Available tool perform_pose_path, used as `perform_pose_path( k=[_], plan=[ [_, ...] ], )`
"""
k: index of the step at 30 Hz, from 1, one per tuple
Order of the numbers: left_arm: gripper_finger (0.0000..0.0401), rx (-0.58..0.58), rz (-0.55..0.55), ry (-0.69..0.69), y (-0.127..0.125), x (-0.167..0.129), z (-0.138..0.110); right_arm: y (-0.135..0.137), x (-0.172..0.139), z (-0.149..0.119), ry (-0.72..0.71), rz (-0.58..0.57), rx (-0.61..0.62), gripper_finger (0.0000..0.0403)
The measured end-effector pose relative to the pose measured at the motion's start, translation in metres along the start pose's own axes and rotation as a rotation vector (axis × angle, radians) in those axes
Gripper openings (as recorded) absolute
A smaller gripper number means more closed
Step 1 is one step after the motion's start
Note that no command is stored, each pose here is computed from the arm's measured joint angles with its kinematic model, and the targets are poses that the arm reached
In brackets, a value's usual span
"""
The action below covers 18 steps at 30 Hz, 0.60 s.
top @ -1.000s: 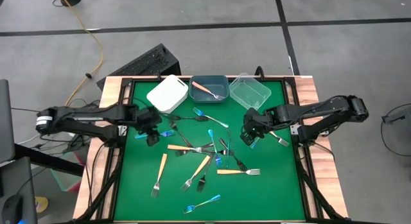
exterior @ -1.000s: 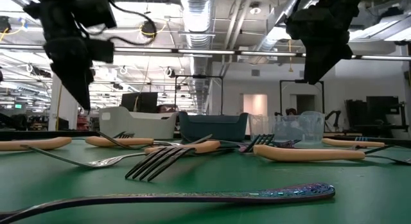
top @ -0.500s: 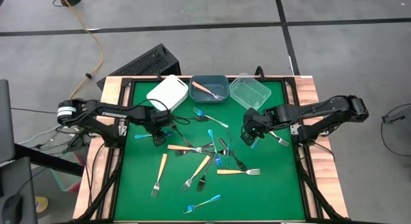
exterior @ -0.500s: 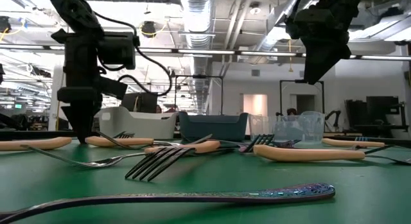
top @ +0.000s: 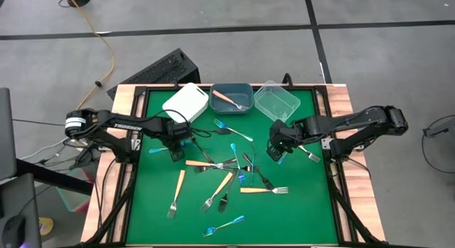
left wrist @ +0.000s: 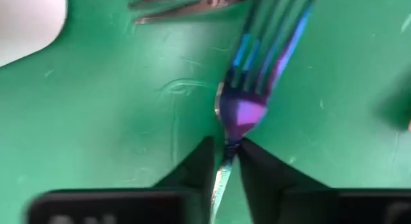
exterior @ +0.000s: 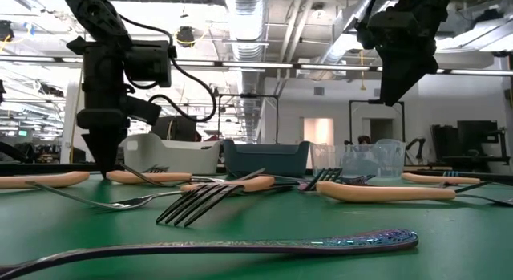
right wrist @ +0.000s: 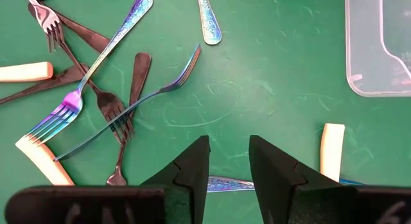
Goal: Sort silverware by color (type)
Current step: Put the blue fork into the white bin
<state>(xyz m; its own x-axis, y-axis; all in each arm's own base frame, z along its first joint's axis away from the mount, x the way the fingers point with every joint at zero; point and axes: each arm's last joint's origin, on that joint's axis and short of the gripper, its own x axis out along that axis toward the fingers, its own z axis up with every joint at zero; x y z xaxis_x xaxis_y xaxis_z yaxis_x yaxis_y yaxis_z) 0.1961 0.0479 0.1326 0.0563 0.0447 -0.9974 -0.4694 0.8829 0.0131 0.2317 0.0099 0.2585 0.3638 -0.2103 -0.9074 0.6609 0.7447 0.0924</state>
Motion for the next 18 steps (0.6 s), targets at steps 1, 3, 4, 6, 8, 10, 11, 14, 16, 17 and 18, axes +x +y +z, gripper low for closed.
perform_pose_path(
  k=[1, 3, 4, 6, 8, 10, 11, 14, 16, 17, 18],
  plan=[
    [0.0012, -0.016, -0.001, -0.001, 0.000, 0.000, 0.000, 0.000, 0.000, 0.000, 0.000, 0.000, 0.000, 0.0127],
    [0.0009, -0.034, -0.005, -0.003, -0.001, 0.000, 0.000, 0.000, 0.000, 0.000, 0.000, 0.000, 0.000, 0.0127],
    [0.0009, -0.040, -0.005, -0.004, -0.001, 0.000, 0.000, 0.000, 0.000, 0.000, -0.001, 0.001, 0.000, 0.0127],
    [0.0005, -0.045, -0.005, -0.004, -0.003, -0.001, 0.001, 0.000, 0.000, 0.000, -0.003, 0.003, 0.001, 0.0127],
    [0.0004, -0.043, -0.007, -0.008, -0.007, -0.003, 0.002, 0.000, 0.000, 0.001, -0.005, 0.005, 0.002, 0.0127],
    [0.0003, -0.045, -0.018, -0.018, -0.010, -0.007, 0.006, 0.001, 0.000, 0.001, -0.013, 0.013, 0.005, 0.0127],
    [0.0002, -0.048, -0.030, -0.022, -0.012, -0.010, 0.008, 0.002, 0.000, 0.002, -0.023, 0.023, 0.007, 0.0127],
    [0.0002, -0.051, -0.129, -0.067, -0.022, -0.022, 0.021, 0.007, 0.000, 0.007, -0.069, 0.067, 0.003, 0.0127],
    [0.0002, -0.048, -0.179, -0.107, -0.026, -0.034, 0.031, 0.010, -0.001, 0.011, -0.106, 0.101, 0.007, 0.0127],
    [0.0002, -0.044, -0.185, -0.125, -0.027, -0.039, 0.035, 0.011, -0.001, 0.013, -0.125, 0.118, 0.003, 0.0127],
    [0.0002, -0.039, -0.183, -0.139, -0.029, -0.044, 0.038, 0.013, -0.002, 0.014, -0.145, 0.137, 0.001, 0.0127]
  ],
)
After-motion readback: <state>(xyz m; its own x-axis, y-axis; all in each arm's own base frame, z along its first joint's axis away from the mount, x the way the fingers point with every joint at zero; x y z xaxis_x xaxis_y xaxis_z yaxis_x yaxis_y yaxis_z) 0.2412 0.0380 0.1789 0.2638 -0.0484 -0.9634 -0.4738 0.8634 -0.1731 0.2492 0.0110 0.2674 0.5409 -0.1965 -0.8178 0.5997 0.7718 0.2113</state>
